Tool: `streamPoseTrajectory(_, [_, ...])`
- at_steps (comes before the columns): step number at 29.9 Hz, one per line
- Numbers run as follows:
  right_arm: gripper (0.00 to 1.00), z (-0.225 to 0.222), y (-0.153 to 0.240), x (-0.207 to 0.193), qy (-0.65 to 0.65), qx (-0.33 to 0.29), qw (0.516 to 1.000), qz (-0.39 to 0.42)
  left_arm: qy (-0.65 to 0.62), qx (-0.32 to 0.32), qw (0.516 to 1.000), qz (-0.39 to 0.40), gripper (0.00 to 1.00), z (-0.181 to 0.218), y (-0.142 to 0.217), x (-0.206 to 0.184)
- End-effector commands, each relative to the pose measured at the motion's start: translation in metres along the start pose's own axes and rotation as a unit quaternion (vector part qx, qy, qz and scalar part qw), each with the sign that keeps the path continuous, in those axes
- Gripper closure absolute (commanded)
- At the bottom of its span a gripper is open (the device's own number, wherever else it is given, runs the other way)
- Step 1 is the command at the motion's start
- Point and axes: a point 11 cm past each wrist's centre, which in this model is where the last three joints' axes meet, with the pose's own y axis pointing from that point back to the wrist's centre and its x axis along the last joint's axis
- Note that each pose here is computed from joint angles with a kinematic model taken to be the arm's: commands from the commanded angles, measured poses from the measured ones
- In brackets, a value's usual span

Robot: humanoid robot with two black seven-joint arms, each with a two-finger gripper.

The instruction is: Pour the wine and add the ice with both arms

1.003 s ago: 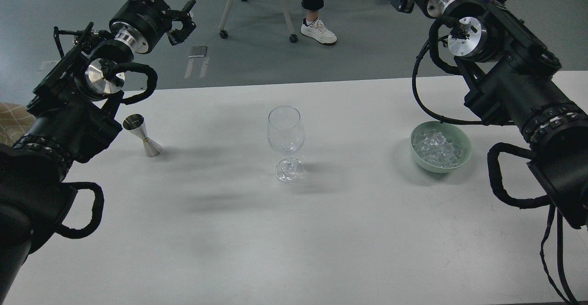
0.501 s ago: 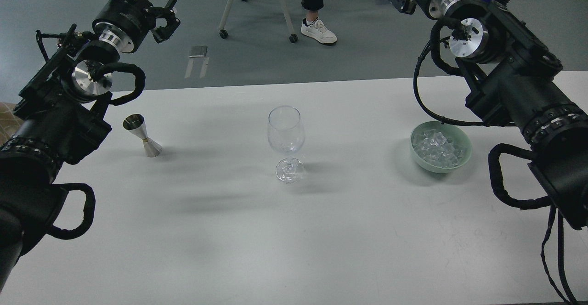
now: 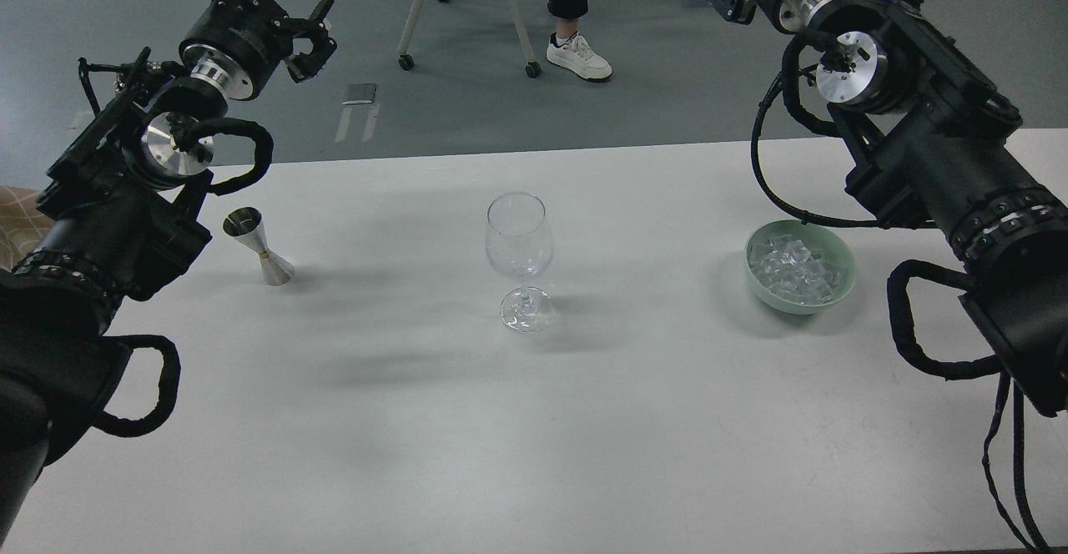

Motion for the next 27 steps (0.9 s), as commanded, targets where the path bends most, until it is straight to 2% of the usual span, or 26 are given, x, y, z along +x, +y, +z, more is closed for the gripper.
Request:
streamPoseTrajectory(1, [0.00, 0.003, 0.001, 0.000, -0.001, -0.001, 1.000, -0.002, 0.002, -0.006, 1.000, 0.003, 0.02, 0.005, 0.002, 0.003])
streamPoseTrajectory(7, [0.00, -0.004, 0.004, 0.010, 0.003, 0.003, 1.000, 0.006, 0.009, -0.025, 1.000, -0.009, 0.02, 0.023, 0.005, 0.002])
streamPoseTrajectory(9, [0.00, -0.006, 0.004, 0.012, 0.005, 0.006, 1.000, 0.006, 0.005, -0.025, 0.999, -0.020, 0.02, 0.025, 0.015, 0.008])
streamPoseTrajectory(14, [0.00, -0.012, 0.006, 0.019, 0.009, 0.010, 1.000, 0.007, 0.008, -0.022, 0.996, -0.086, 0.02, 0.029, 0.049, -0.011])
streamPoseTrajectory(20, [0.00, -0.009, 0.007, 0.023, 0.009, 0.007, 1.000, 0.011, 0.057, -0.034, 0.995, -0.074, 0.02, 0.042, 0.082, -0.026])
streamPoseTrajectory(27, [0.00, -0.003, 0.010, 0.027, 0.007, 0.002, 1.000, 0.014, 0.078, -0.018, 0.997, -0.010, 0.02, 0.041, 0.131, 0.011])
